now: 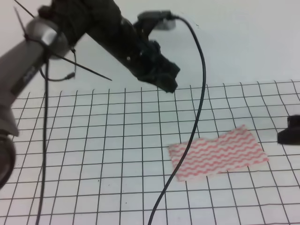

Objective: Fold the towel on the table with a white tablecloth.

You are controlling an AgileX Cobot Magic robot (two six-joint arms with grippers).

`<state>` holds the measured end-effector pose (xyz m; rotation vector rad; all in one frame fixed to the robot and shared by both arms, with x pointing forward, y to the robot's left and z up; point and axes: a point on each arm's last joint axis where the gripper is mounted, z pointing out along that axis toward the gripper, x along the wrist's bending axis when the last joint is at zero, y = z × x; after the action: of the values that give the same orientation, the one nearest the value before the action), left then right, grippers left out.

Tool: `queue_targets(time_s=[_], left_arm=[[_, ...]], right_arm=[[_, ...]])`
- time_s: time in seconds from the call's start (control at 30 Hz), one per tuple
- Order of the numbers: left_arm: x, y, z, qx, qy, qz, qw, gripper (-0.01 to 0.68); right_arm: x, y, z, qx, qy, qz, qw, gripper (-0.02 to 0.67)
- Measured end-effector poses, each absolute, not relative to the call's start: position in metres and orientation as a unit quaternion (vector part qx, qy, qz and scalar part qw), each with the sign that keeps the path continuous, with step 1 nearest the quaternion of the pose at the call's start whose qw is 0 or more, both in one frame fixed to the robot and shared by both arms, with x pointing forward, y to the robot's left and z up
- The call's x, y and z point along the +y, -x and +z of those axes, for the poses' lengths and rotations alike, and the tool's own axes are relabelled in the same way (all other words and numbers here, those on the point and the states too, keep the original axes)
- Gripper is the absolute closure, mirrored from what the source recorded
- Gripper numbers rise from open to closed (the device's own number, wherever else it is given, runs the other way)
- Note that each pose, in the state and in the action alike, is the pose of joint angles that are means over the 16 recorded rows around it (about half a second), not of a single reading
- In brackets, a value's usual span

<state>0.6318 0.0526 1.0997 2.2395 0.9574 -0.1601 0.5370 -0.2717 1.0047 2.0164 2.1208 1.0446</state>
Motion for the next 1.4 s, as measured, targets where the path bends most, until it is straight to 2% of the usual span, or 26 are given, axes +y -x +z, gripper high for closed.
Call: queue_targets(time_s=[0.3, 0.53, 0.8, 1.03, 1.27, 1.4], left_arm=[[0.071, -0.594, 1.171, 0.341, -0.853, -0.017, 0.396, 0.67], [0.088, -0.559, 1.192, 0.333, -0.853, -0.007, 0.401, 0.673], [0.112, -0.516, 1.181, 0.346, -0.845, 0.006, 0.408, 0.673], [0.13, -0.483, 1.156, 0.369, -0.814, 0.028, 0.448, 0.673], [0.138, -0.47, 1.13, 0.4, -0.783, 0.031, 0.476, 0.673], [0.139, -0.469, 1.12, 0.41, -0.775, 0.025, 0.48, 0.673]], right_arm=[[-0.276, -0.523, 0.975, 0.644, -0.684, 0.342, -0.002, 0.619], [-0.276, -0.524, 0.96, 0.619, -0.71, 0.335, -0.02, 0.568], [-0.277, -0.529, 0.946, 0.6, -0.73, 0.325, -0.038, 0.511], [-0.278, -0.532, 0.939, 0.587, -0.742, 0.321, -0.037, 0.409], [-0.279, -0.537, 0.927, 0.563, -0.762, 0.317, -0.043, 0.312], [-0.28, -0.541, 0.918, 0.546, -0.773, 0.319, -0.049, 0.292]])
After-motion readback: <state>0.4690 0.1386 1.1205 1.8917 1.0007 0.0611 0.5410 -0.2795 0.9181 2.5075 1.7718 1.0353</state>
